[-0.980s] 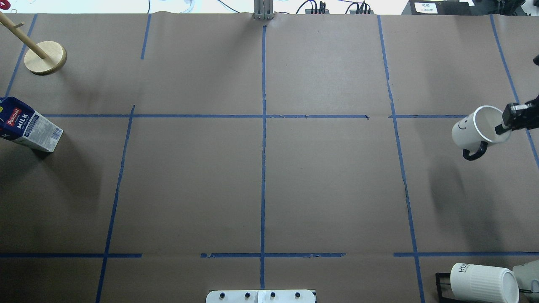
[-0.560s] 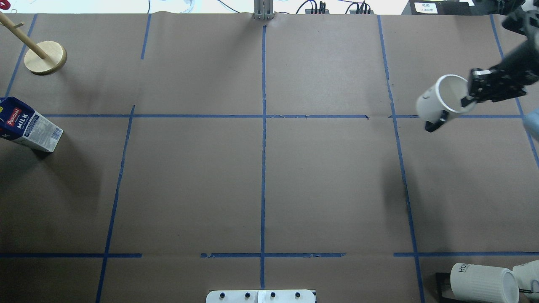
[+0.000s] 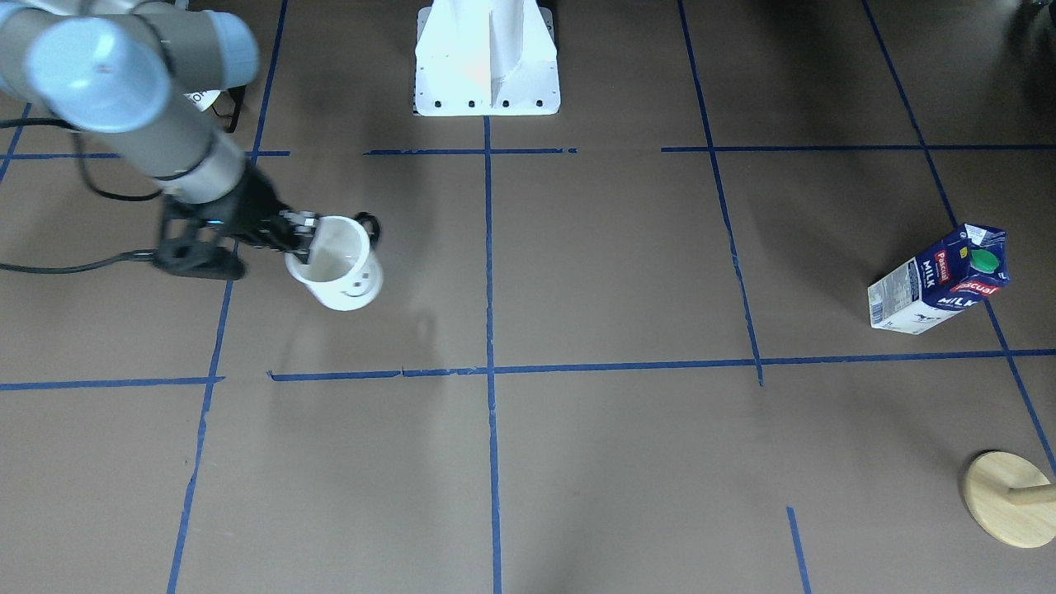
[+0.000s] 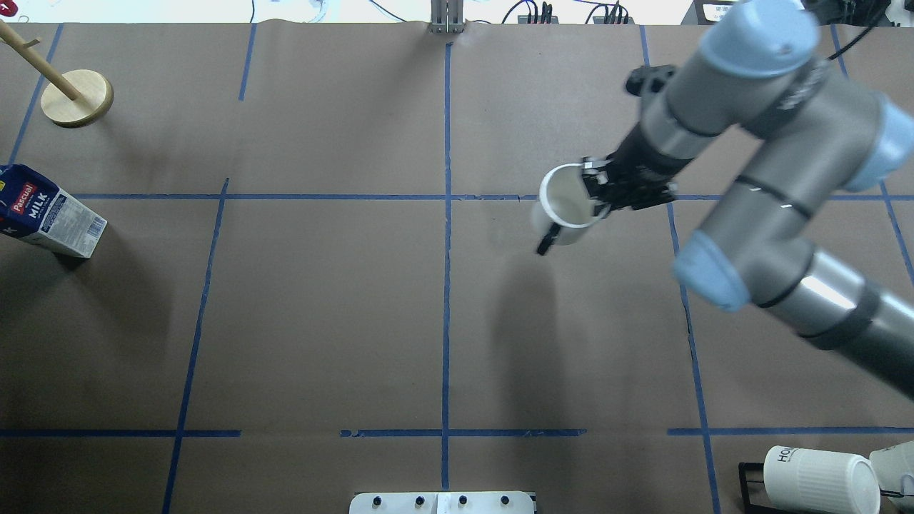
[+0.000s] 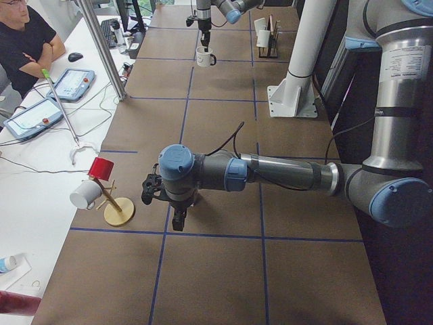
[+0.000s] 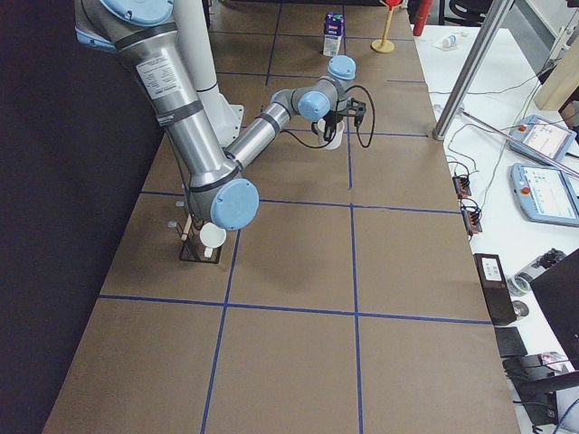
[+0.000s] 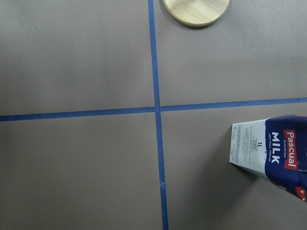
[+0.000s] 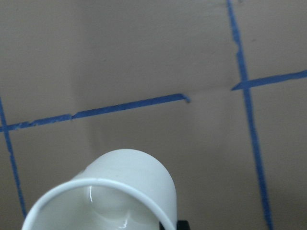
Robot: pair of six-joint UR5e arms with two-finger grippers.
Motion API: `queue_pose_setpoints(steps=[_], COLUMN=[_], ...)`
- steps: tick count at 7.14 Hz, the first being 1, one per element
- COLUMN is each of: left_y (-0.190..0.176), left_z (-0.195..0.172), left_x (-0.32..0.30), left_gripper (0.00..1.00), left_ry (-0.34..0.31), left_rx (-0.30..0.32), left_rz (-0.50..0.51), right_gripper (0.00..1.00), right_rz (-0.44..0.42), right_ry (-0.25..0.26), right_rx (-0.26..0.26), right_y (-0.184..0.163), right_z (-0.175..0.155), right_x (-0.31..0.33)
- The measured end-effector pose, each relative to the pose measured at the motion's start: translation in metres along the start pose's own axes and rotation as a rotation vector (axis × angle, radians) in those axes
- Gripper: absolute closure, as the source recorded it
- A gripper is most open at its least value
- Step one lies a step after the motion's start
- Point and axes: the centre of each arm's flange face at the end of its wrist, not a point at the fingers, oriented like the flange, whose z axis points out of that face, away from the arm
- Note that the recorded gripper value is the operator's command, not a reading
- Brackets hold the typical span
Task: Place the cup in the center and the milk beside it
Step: 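Carry the white mug with the right gripper to the table center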
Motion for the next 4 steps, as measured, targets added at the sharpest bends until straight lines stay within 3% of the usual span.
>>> queue_pose_setpoints(steps=[2, 4], left_y=[0.0, 0.0], left_z=[0.0, 0.0], left_x=[0.0, 0.0], left_gripper=[0.0, 0.0], left_ry=[-0.001, -0.003], left_rx=[0.0, -0.001], left_rz=[0.0, -0.001], right_gripper=[1.0, 1.0], right_rz=[0.04, 0.068], right_ry=[0.023, 0.019], right_rx=[0.03, 0.05], right_y=[0.003, -0.001], right_z=[0.049, 0.076], right_x=[-0.089, -0.113])
